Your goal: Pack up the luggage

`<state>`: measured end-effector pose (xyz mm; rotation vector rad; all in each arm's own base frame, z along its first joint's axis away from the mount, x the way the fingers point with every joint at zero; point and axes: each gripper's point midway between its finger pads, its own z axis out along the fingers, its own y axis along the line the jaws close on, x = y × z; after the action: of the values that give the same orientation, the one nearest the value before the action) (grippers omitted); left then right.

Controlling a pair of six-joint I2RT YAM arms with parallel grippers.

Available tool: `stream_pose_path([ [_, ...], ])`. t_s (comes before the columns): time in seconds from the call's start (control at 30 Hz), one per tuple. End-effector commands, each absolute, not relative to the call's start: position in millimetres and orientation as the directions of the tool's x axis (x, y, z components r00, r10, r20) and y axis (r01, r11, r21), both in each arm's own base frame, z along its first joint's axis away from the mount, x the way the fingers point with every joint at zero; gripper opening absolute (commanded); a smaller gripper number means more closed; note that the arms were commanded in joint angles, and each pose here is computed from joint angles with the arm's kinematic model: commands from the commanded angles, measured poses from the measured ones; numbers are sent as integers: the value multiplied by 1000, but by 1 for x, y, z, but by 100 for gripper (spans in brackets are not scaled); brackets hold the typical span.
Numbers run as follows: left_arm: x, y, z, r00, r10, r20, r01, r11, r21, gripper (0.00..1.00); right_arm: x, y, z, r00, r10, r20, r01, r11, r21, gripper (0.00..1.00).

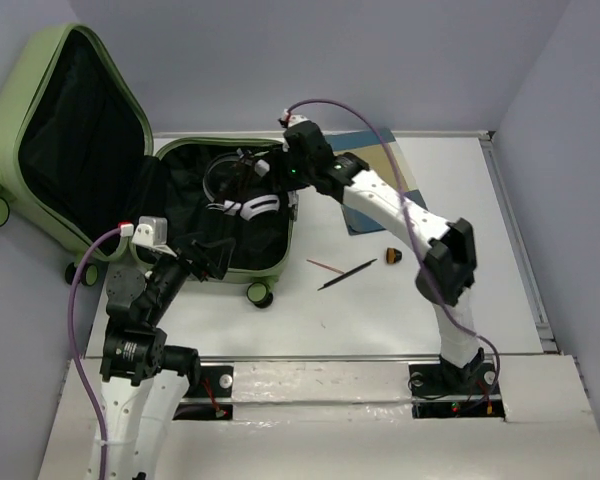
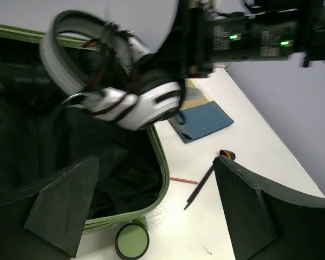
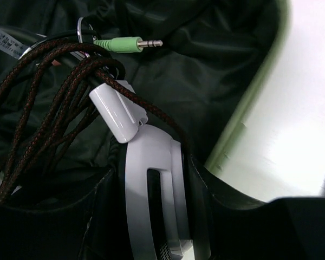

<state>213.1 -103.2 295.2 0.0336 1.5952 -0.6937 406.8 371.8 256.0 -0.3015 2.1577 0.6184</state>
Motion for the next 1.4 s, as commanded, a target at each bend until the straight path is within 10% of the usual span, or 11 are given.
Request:
stream_pose_path([
  [0.0,213,-97,308,-129,-394,-910,394,822,-412,99,439,450,283,-531,119,-839,-462,790,404,9],
  [0.03,213,-97,307,-131,-392,-911,396,821,-411,99,437,466,283,-531,125,-838,-476,774,417,10],
  [0.13,213,-97,309,-125,-392,-911,395,823,-408,99,437,497,288,-559,145,-816,-537,687,490,83],
  [0.2,213,-96,308,-125,-392,-911,393,824,-409,99,427,497,302,-553,127,-823,-578,654,489,97],
  [0.43,211,-98,310,-119,-392,-912,408,819,-405,99,389,394,314,-460,45,-887,-493,818,298,81],
  [0.53,210,-98,311,-115,-393,-912,411,817,-404,99,376,302,229,-550,-7,-835,-289,940,183,68],
  [0.77,208,-102,311,-120,-392,-912,433,806,-403,99,316,100,126,-653,200,-730,143,980,140,85],
  [1.37,211,-105,307,-139,-387,-911,438,801,-407,99,344,103,66,-788,139,-600,111,990,83,77],
])
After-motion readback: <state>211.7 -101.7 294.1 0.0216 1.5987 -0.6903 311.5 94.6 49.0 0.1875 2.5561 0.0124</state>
